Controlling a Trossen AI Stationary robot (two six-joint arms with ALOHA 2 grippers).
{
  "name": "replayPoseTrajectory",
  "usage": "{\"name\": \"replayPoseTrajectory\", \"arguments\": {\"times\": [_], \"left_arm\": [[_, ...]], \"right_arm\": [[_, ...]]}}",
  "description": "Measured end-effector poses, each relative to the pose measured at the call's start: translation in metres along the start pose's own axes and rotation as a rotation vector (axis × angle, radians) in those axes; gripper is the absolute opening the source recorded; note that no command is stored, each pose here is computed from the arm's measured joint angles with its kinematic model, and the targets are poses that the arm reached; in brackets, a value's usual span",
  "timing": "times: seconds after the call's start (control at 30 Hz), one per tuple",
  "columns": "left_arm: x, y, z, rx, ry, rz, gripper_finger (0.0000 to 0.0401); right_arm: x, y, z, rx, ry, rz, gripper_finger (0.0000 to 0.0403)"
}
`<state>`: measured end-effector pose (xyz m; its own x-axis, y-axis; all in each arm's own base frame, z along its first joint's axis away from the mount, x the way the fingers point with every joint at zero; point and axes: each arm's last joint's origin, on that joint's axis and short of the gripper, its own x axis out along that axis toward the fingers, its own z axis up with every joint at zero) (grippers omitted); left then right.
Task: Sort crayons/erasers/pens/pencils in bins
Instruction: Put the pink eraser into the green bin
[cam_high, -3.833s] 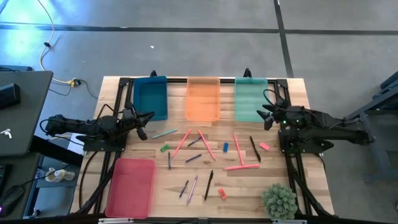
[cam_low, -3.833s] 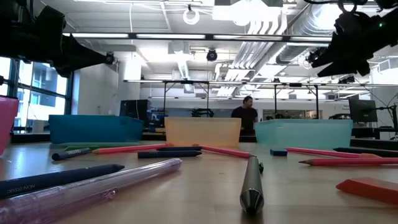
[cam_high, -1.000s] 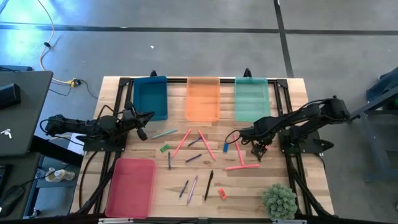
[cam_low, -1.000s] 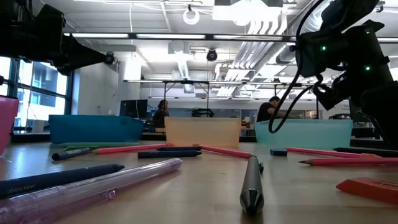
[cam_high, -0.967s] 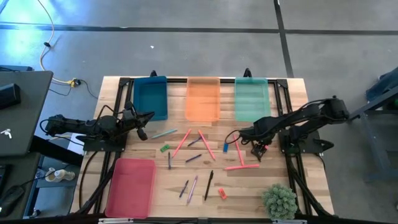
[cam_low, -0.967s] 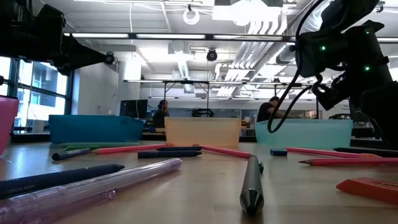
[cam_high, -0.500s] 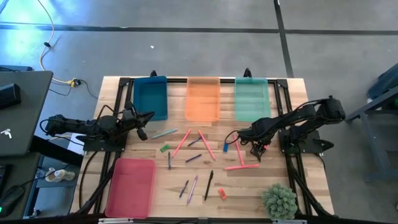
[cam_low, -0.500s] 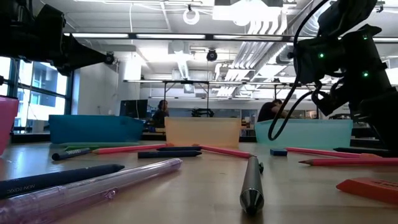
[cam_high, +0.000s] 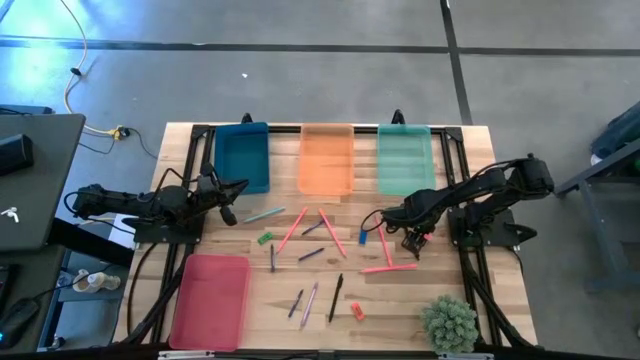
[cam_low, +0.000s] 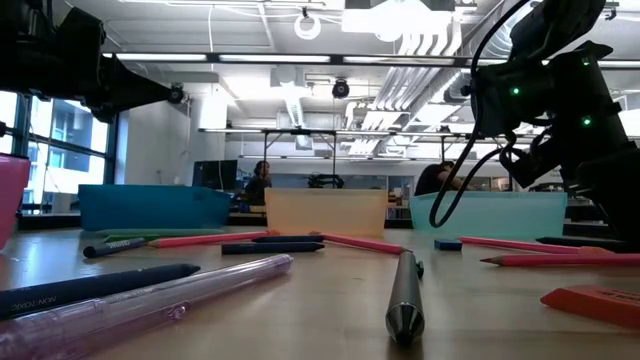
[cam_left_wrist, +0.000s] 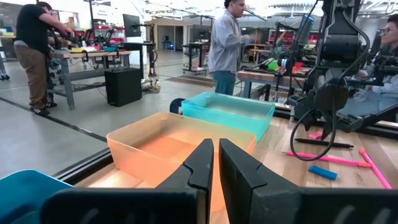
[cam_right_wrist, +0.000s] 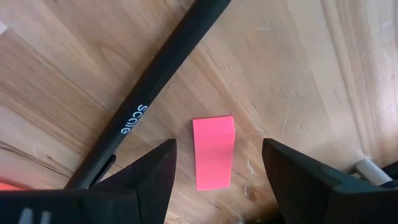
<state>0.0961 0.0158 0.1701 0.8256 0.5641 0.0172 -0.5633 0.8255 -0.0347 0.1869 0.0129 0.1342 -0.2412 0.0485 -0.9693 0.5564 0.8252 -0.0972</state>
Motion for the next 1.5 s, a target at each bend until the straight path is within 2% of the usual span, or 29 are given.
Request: {"name": "replayPoseTrajectory", "arguments": {"times": [0.27,0.57,1.23,1.5], "left_arm": [[0.000,0.000,0.000,0.000,0.000,0.000,0.0017],[0.000,0.000,0.000,0.000,0.000,0.000,0.0017],[0.000,0.000,0.000,0.000,0.000,0.000,0.0017],[0.000,0.000,0.000,0.000,0.001,0.000,0.0017]], "right_arm": [[0.016,-0.004,-0.006,0.016,0.024,0.068,0.0206],[0.014,-0.005,-0.008,0.010,0.001,0.084,0.0169],[0.015,-0.005,-0.008,0.058,0.009,0.093,0.0056],[0.010,-0.007,-0.010,0.055,-0.025,0.092,0.0049]]}}
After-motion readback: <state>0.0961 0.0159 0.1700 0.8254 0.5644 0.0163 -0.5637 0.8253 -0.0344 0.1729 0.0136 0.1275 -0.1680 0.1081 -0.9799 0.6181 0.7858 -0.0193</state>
